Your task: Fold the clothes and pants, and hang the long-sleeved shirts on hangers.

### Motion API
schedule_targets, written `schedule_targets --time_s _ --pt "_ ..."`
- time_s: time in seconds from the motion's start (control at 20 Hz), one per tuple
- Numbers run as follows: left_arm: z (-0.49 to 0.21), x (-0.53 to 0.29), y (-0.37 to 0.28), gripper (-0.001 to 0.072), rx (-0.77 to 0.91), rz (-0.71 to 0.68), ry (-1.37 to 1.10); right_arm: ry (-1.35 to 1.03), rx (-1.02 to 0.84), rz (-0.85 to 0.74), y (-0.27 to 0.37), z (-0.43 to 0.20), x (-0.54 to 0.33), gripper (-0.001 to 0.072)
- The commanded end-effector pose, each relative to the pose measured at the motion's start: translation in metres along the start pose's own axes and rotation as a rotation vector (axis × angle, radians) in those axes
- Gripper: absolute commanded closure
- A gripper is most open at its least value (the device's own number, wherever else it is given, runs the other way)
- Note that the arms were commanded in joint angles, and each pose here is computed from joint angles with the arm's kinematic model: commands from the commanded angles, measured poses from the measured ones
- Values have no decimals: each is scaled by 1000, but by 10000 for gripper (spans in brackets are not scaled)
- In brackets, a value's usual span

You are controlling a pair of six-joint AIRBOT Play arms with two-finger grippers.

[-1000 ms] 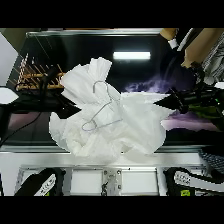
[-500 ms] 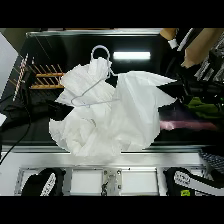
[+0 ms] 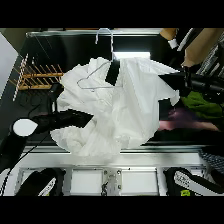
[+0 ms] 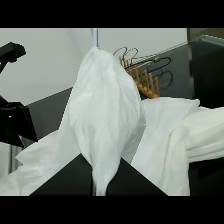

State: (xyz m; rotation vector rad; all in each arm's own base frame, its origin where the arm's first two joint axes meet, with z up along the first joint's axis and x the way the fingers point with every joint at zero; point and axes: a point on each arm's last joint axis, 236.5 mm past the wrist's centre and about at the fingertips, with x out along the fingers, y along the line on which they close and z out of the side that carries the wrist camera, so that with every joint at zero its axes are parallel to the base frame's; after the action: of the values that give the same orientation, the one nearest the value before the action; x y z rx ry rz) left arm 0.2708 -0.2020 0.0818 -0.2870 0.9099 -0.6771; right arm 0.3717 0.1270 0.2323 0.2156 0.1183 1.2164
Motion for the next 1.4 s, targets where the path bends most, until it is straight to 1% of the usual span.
schedule_targets --time_s 0.0,0.2,0.55,0.6,0.65,0.8,0.9,1.1,1.15,1.2,1.25,1.35 --pt "12 31 -26 253 87 60 38 -4 8 -25 -5 2 0 704" --pt "37 38 -56 253 189 131 62 -3 8 -25 -5 2 0 704" --pt "42 68 -97 254 435 240 161 12 8 -26 -5 -2 0 703" --pt "45 73 -100 255 467 265 163 12 8 -26 -5 -2 0 703" --pt "46 79 -103 282 502 292 173 12 8 -26 -5 -2 0 703" --pt "38 89 -95 282 588 394 247 12 8 -26 -5 -2 0 703" --pt "28 94 -85 282 590 436 300 12 8 -26 -5 -2 0 703" --pt "20 91 -53 283 511 552 366 12 8 -26 -5 -2 0 703" --pt "20 89 -47 375 490 567 372 12 9 -26 -5 -2 0 703" --pt "22 86 -41 659 476 580 381 12 8 -25 -5 -1 0 703" --pt "24 82 -34 693 462 593 385 12 8 -23 -4 -1 0 703" --pt "32 71 -22 693 423 616 383 12 8 -22 -4 -1 0 703"
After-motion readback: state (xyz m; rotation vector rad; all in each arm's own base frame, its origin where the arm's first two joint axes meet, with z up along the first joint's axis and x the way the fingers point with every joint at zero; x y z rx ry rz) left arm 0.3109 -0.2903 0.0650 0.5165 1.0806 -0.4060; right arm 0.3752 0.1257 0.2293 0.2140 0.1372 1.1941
